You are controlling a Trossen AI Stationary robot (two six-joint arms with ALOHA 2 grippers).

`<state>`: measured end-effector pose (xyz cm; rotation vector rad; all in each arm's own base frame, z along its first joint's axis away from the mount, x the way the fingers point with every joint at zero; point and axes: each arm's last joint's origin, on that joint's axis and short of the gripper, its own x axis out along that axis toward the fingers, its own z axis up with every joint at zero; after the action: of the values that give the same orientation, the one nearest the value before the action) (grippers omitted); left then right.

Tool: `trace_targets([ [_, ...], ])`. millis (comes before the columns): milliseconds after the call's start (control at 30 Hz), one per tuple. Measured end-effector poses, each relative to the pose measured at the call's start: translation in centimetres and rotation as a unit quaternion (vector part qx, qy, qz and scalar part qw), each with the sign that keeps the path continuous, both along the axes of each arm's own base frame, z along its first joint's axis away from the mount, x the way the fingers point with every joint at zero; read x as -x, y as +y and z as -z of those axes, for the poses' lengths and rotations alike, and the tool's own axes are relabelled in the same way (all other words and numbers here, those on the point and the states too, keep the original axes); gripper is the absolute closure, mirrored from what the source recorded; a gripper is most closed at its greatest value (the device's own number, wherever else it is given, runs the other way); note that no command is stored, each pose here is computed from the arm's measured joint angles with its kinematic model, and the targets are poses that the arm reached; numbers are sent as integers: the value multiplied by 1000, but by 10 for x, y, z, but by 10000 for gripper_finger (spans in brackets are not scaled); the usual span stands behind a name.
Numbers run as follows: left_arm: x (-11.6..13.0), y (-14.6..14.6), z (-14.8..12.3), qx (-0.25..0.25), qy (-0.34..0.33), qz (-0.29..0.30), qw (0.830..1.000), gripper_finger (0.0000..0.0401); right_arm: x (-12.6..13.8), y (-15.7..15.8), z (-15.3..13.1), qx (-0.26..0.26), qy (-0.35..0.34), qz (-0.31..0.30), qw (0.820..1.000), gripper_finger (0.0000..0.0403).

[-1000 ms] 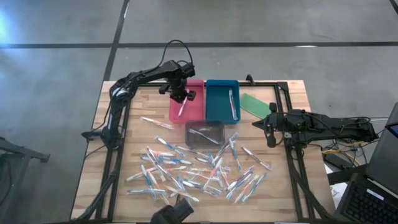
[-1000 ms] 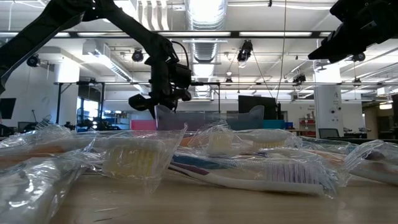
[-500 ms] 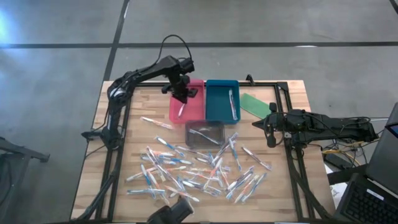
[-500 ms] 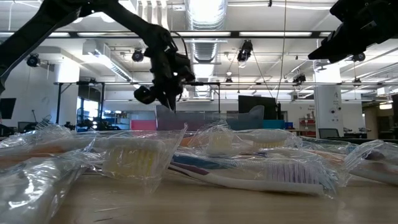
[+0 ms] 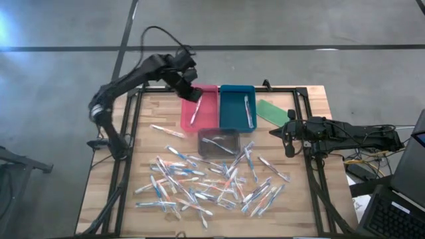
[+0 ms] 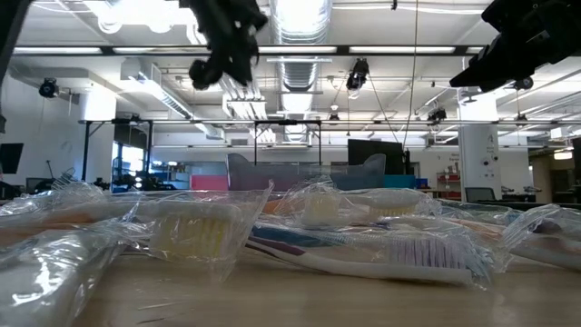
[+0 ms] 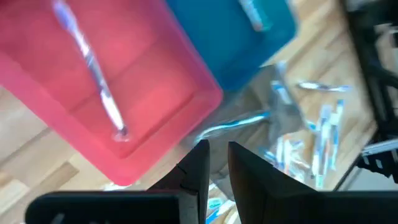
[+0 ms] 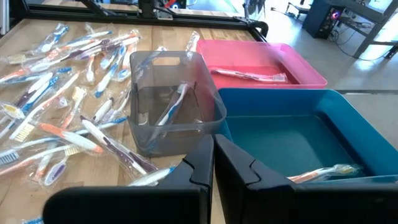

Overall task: Pick & Place Toothbrushes
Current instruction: Put the orange toothbrush into the blue bin

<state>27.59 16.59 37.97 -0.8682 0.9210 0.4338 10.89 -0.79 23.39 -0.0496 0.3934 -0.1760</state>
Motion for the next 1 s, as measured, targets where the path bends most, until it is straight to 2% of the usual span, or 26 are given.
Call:
trace_targets([
  [200, 24, -50, -53, -111, -92, 28, 989, 340, 0, 0, 0, 0, 0, 0, 1000, 394],
  [367, 41, -92, -84, -237, -141, 46, 960, 340, 0, 0, 0, 0, 0, 0, 1000, 394],
  [500, 48, -120, -94, -305, -149, 62, 939, 343, 0, 0, 0, 0, 0, 0, 1000, 394],
  [700, 47, -154, -94, -380, -140, 88, 910, 349, 0, 0, 0, 0, 0, 0, 1000, 394],
  [800, 43, -167, -84, -414, -125, 98, 896, 353, 0, 0, 0, 0, 0, 0, 1000, 394],
  [1000, 44, -184, -53, -443, -139, 144, 874, 367, 0, 0, 0, 0, 0, 0, 1000, 394],
])
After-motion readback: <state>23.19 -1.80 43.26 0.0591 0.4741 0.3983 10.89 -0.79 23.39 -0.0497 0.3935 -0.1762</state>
